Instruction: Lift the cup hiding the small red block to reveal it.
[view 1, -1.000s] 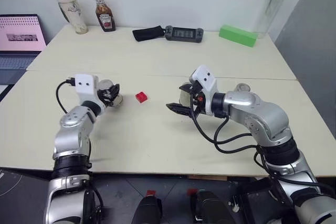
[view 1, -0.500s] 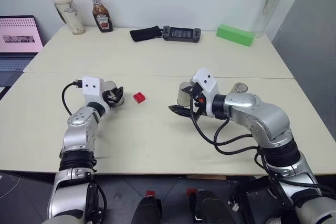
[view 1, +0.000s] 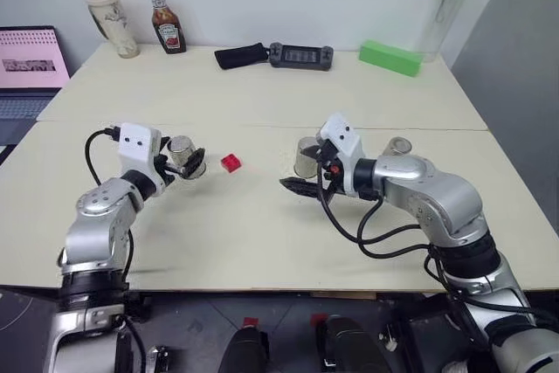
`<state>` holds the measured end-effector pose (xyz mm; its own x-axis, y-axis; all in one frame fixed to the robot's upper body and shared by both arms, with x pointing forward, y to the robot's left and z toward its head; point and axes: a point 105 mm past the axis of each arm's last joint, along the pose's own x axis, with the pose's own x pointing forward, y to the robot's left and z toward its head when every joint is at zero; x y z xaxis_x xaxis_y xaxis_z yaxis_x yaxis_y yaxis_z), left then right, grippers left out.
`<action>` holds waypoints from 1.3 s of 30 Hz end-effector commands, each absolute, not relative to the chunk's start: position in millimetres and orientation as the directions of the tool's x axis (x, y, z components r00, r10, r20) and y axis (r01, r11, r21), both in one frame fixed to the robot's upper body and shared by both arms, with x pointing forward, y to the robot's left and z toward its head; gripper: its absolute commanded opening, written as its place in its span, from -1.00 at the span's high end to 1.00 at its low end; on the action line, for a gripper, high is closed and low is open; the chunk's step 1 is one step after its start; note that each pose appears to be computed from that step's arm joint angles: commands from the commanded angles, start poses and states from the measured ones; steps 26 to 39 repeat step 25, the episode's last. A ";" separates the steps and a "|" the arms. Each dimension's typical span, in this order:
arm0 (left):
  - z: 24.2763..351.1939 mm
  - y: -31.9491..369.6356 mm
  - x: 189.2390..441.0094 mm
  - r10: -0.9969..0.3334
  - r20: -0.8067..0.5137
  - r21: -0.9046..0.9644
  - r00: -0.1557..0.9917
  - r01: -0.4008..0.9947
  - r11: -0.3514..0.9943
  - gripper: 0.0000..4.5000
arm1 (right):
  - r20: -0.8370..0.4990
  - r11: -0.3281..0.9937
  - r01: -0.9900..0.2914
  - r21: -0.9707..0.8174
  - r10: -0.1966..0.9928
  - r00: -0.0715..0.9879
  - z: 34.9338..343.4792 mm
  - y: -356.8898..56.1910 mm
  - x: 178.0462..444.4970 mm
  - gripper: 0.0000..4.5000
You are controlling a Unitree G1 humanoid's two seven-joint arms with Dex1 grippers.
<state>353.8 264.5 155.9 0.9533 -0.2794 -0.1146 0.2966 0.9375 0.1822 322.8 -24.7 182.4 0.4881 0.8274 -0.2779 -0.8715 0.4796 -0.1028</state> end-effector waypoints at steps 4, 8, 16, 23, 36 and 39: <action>231.5 248.0 309.1 -0.479 -0.089 0.272 0.873 0.484 0.832 -0.99 | -0.209 0.475 -0.870 -0.137 0.844 0.494 205.0 -38.4 320.1 -1.00; 234.3 237.1 277.9 -0.600 -0.245 0.279 0.761 0.648 0.708 -0.99 | -0.227 0.468 -0.872 -0.146 0.842 0.489 209.1 -60.0 319.6 -1.00; 222.1 256.8 263.5 -0.589 -0.343 0.242 0.732 0.675 0.697 -0.99 | -0.218 0.450 -0.883 -0.138 0.855 0.470 214.7 -68.8 316.2 -1.00; 215.4 259.2 281.5 -0.534 -0.297 0.273 0.791 0.607 0.746 -0.99 | -0.205 0.435 -0.890 -0.134 0.867 0.455 213.4 -54.1 317.0 -1.00; 216.0 259.6 283.8 -0.527 -0.288 0.276 0.800 0.596 0.754 -0.99 | -0.201 0.424 -0.896 -0.131 0.874 0.443 213.3 -50.2 315.4 -1.00; 216.0 259.6 283.8 -0.527 -0.288 0.276 0.800 0.596 0.754 -0.99 | -0.201 0.424 -0.896 -0.131 0.874 0.443 213.3 -50.2 315.4 -1.00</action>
